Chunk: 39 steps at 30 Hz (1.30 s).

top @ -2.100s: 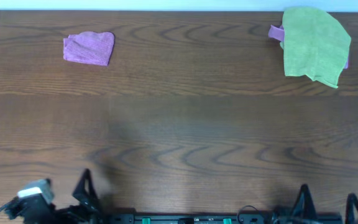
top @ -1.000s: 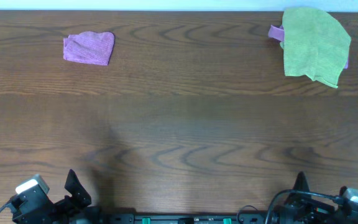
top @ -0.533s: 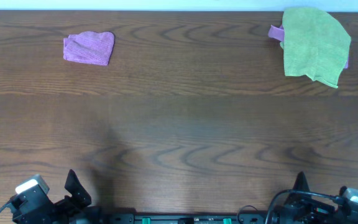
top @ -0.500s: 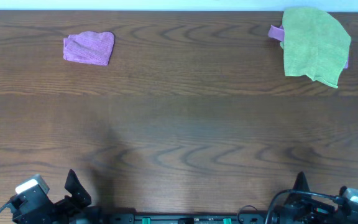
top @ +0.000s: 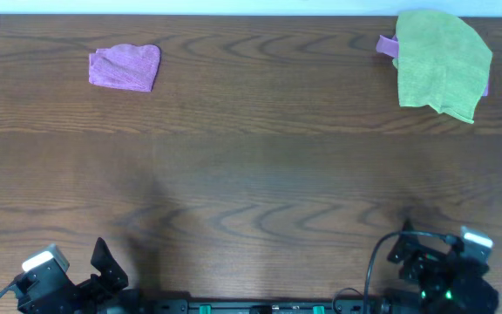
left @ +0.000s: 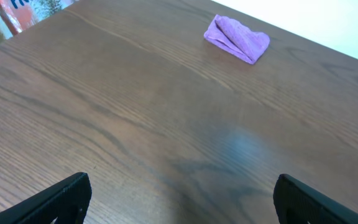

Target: Fold the cloth

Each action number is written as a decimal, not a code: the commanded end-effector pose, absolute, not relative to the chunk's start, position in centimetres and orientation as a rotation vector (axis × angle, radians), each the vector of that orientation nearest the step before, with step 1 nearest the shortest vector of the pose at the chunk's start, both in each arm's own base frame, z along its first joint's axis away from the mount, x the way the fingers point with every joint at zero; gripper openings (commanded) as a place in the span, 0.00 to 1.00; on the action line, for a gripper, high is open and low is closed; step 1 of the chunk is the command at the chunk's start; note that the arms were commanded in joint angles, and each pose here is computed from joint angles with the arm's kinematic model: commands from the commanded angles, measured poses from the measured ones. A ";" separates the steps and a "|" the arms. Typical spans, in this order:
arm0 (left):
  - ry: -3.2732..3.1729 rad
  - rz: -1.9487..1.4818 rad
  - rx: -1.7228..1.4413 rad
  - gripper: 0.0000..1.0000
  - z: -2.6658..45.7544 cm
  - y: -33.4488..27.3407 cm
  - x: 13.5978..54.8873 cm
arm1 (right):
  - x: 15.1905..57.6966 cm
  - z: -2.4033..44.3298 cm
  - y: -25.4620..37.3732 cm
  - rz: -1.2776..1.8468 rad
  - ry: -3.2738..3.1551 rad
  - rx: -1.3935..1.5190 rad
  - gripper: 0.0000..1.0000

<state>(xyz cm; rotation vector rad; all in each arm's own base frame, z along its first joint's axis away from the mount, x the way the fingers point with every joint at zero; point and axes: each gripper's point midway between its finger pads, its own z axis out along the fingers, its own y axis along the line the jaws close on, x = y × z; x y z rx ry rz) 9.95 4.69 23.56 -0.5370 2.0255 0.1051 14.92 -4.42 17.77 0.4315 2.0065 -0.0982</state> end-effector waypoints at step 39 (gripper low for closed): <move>2.019 0.111 -0.543 0.95 23.6 4.8 9.8 | 17.0 6.9 -5.6 -0.169 2.186 0.465 0.99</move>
